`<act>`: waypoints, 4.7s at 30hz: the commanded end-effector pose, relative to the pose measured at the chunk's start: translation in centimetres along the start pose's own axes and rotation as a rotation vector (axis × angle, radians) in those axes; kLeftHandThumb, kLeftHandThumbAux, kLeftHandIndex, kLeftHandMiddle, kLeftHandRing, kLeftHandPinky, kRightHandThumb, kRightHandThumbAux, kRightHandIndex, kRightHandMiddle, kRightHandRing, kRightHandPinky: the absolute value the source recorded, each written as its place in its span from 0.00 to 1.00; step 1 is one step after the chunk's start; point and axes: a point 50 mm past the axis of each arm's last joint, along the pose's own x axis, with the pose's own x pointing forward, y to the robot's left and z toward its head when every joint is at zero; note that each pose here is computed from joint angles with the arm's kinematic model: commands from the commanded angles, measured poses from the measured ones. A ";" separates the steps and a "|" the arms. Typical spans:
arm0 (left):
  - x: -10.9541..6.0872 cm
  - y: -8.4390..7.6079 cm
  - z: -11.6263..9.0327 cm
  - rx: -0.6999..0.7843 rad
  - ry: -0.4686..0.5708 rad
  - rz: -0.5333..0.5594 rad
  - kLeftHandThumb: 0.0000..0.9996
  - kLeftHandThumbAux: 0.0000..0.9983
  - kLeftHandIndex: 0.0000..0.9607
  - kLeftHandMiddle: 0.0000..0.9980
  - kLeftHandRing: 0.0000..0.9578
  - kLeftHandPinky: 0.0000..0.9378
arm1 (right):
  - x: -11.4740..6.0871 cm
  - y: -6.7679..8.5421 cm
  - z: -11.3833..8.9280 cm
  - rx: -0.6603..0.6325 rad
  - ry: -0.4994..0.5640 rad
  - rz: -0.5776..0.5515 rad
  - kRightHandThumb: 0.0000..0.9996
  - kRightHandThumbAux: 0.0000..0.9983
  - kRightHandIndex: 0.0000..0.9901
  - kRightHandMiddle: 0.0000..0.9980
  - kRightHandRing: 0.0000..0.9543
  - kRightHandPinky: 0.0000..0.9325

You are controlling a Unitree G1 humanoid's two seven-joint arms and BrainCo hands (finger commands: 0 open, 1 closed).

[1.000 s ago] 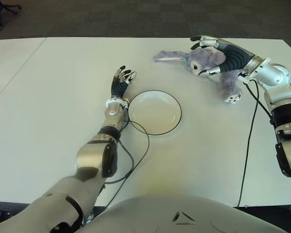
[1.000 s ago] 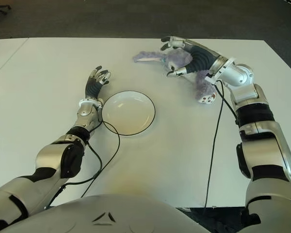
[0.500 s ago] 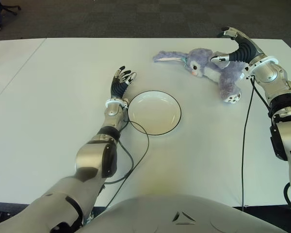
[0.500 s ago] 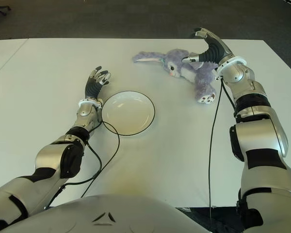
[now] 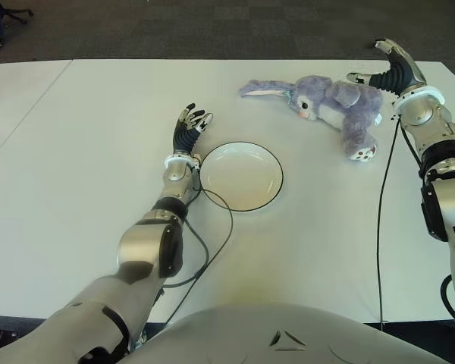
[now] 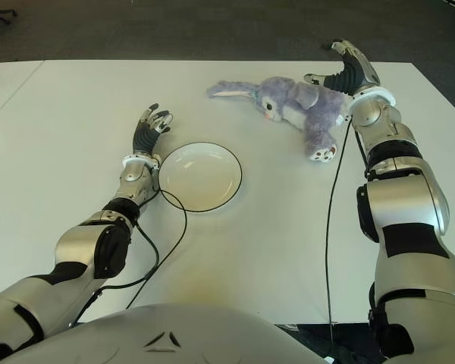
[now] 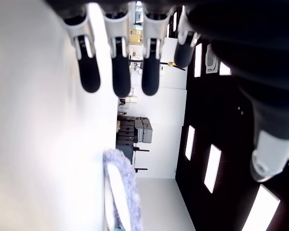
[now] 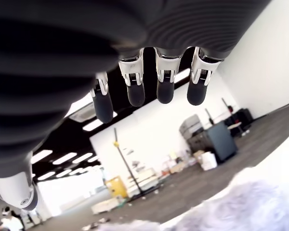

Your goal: Put the doll into the plate.

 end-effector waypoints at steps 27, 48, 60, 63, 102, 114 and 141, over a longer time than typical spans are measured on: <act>-4.2 0.9 -7.1 -0.033 0.313 0.050 0.00 0.57 0.13 0.25 0.28 0.29 | -4.8 11.2 -2.9 0.000 0.245 0.344 0.17 0.59 0.14 0.00 0.00 0.00; -4.2 0.7 -7.2 -0.013 0.323 0.045 0.00 0.58 0.14 0.25 0.27 0.28 | -5.7 14.7 1.0 -0.023 -0.013 0.482 0.15 0.53 0.00 0.00 0.00 0.00; -4.2 0.4 -7.0 -0.006 0.311 0.042 0.00 0.55 0.14 0.25 0.29 0.28 | -6.7 15.5 1.3 -0.014 -0.101 0.522 0.18 0.50 0.00 0.00 0.00 0.05; -4.2 0.3 -7.0 -0.004 0.310 0.038 0.00 0.55 0.13 0.25 0.28 0.27 | -6.8 15.6 1.5 -0.026 -0.138 0.522 0.18 0.50 0.00 0.00 0.00 0.06; -4.1 0.5 -7.0 -0.009 0.315 0.043 0.00 0.57 0.14 0.24 0.26 0.27 | -8.4 16.1 5.3 0.163 -0.461 0.518 0.70 0.71 0.44 0.73 0.80 0.91; -4.1 0.5 -7.0 -0.029 0.316 0.047 0.00 0.56 0.13 0.24 0.26 0.27 | -8.0 15.3 5.5 0.158 -0.474 0.446 0.70 0.71 0.45 0.84 0.89 0.95; -3.8 0.4 -6.6 0.104 0.301 0.054 0.02 0.73 0.07 0.21 0.27 0.32 | -6.6 12.5 7.8 0.161 -0.561 0.156 0.71 0.72 0.44 0.87 0.91 0.94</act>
